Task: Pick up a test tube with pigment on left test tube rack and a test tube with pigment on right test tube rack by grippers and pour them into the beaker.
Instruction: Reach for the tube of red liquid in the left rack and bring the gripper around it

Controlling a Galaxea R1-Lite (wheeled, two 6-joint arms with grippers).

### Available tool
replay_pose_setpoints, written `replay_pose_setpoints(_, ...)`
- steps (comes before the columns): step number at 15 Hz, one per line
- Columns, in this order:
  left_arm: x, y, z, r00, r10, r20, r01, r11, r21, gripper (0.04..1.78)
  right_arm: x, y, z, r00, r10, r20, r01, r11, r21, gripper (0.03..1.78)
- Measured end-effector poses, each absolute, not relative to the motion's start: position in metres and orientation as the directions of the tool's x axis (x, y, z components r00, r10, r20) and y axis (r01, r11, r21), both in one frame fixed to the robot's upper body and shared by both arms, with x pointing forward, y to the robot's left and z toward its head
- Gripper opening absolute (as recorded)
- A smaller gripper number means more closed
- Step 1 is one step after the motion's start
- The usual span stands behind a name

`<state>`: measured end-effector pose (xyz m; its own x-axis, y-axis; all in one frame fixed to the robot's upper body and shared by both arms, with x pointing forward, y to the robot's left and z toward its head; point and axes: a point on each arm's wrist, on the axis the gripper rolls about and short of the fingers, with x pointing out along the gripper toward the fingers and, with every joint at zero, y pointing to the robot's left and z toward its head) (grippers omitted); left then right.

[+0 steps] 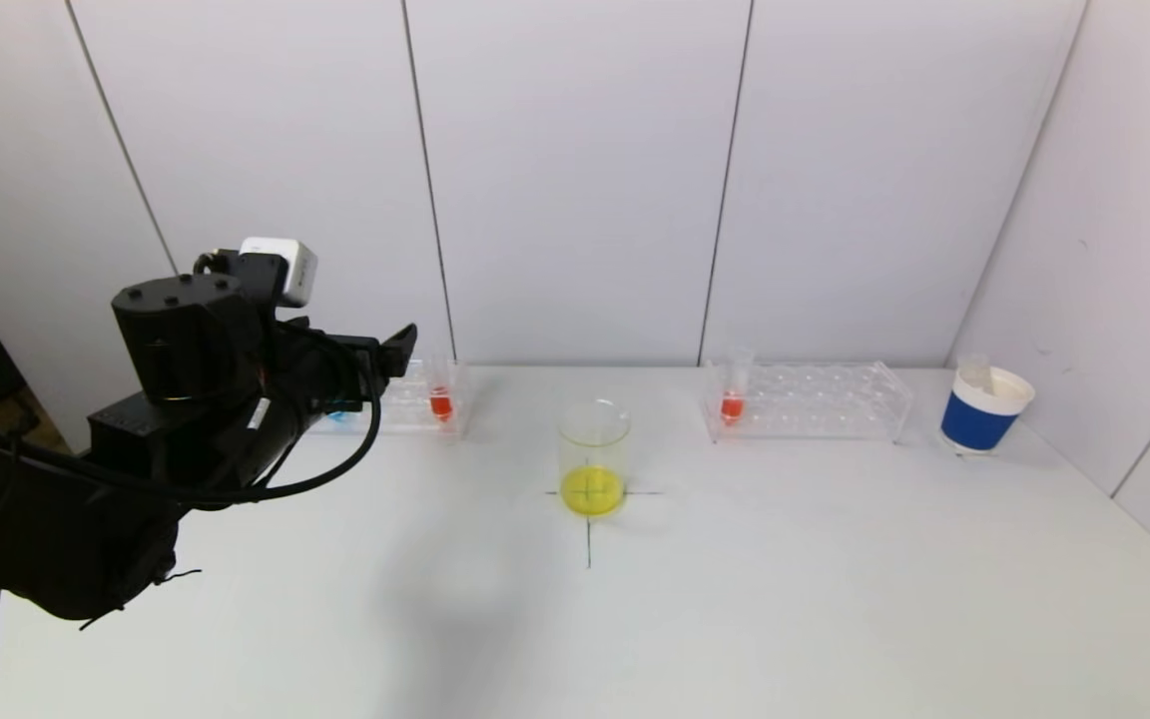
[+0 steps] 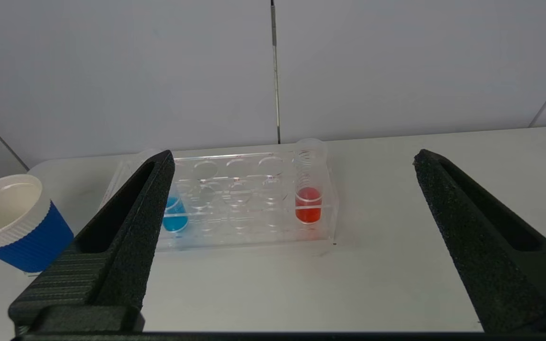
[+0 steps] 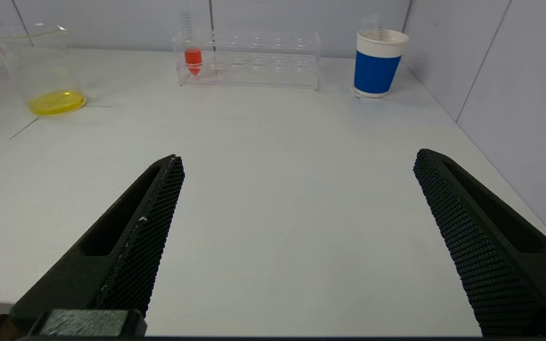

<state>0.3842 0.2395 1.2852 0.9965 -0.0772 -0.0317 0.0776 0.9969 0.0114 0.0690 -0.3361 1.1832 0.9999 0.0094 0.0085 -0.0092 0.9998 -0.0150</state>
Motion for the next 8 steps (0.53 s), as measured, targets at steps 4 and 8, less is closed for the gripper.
replay_pose_setpoints(4,0.400,0.233,1.266,0.996,-0.082,-0.023,0.082,0.997,0.009,1.76,0.069,-0.336,1.183,1.000,0.010,0.009,-0.010,1.000,-0.015,1.76)
replay_pose_setpoints(8,0.412,0.229,1.246,0.996,-0.082,-0.033,0.082,0.997,0.010,1.76,0.069,-0.336,1.183,1.000,0.009,0.009,-0.009,1.000,-0.015,1.76)
